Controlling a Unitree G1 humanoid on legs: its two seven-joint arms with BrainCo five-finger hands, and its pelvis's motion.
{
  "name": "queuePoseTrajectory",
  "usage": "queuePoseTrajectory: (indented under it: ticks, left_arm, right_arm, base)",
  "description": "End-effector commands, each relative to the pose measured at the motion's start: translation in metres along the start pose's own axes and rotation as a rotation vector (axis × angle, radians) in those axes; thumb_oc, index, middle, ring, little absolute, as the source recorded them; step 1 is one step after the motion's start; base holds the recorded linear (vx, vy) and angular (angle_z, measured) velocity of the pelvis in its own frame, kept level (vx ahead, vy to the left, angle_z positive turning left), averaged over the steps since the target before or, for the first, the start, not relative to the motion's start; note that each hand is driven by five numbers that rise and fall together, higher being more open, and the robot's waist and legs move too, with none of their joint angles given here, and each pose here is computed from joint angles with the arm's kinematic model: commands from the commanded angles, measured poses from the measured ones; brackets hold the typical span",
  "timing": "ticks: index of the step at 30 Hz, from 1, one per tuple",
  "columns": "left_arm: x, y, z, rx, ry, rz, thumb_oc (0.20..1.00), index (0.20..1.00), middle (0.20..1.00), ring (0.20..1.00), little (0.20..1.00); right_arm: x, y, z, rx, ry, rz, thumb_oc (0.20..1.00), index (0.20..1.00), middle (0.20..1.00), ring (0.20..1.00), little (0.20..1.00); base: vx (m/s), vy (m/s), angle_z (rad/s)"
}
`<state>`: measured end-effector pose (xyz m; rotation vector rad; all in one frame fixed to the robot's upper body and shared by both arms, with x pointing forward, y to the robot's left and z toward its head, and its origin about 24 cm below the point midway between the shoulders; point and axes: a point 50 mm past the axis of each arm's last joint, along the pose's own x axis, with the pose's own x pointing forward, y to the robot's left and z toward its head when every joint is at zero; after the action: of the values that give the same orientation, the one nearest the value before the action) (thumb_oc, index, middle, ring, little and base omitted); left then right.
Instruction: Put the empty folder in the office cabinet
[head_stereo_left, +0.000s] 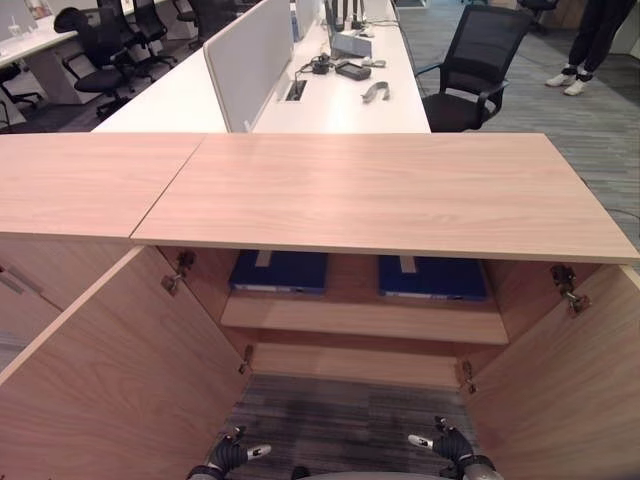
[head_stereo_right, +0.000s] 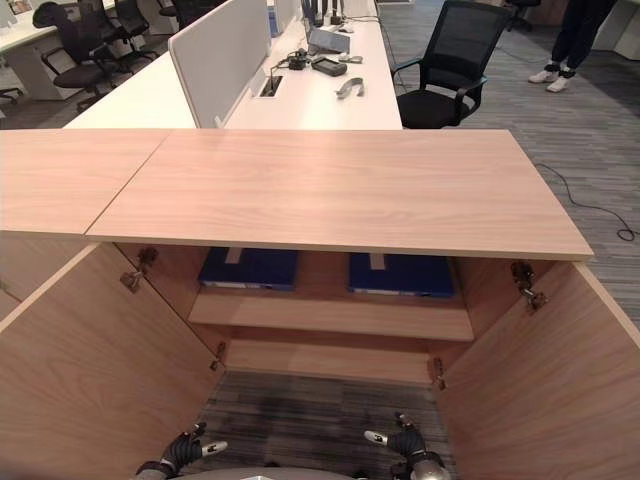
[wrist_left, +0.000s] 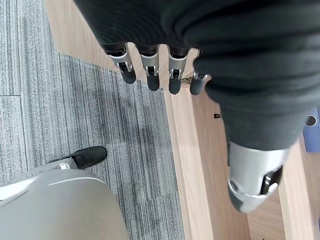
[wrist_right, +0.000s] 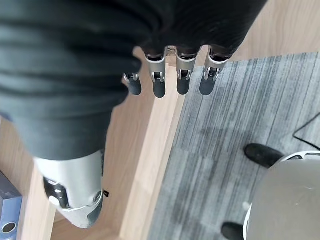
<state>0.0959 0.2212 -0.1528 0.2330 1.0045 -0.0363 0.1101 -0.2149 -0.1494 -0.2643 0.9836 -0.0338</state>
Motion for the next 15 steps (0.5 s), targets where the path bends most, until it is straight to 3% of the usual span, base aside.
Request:
queuePoseTrajectory:
  ticks: [1, 15]
  left_arm:
    - [0.0093, 0.0037, 0.0249, -0.002, -0.067, 0.023, 1.000, 1.000, 1.000, 1.000, 1.000]
    - [0.0099, 0.0069, 0.0273, 0.003, -0.071, 0.029, 1.000, 1.000, 1.000, 1.000, 1.000]
  right_arm:
    - [0.0072, -0.0012, 0.0241, -0.025, -0.077, 0.000, 1.000, 1.000, 1.000, 1.000, 1.000]
    - [0.0086, -0.0040, 0.0284, -0.042, -0.086, -0.004, 1.000, 1.000, 1.000, 1.000, 1.000]
  base:
    - [0.00, 0.000, 0.00]
    - [0.00, 0.000, 0.00]
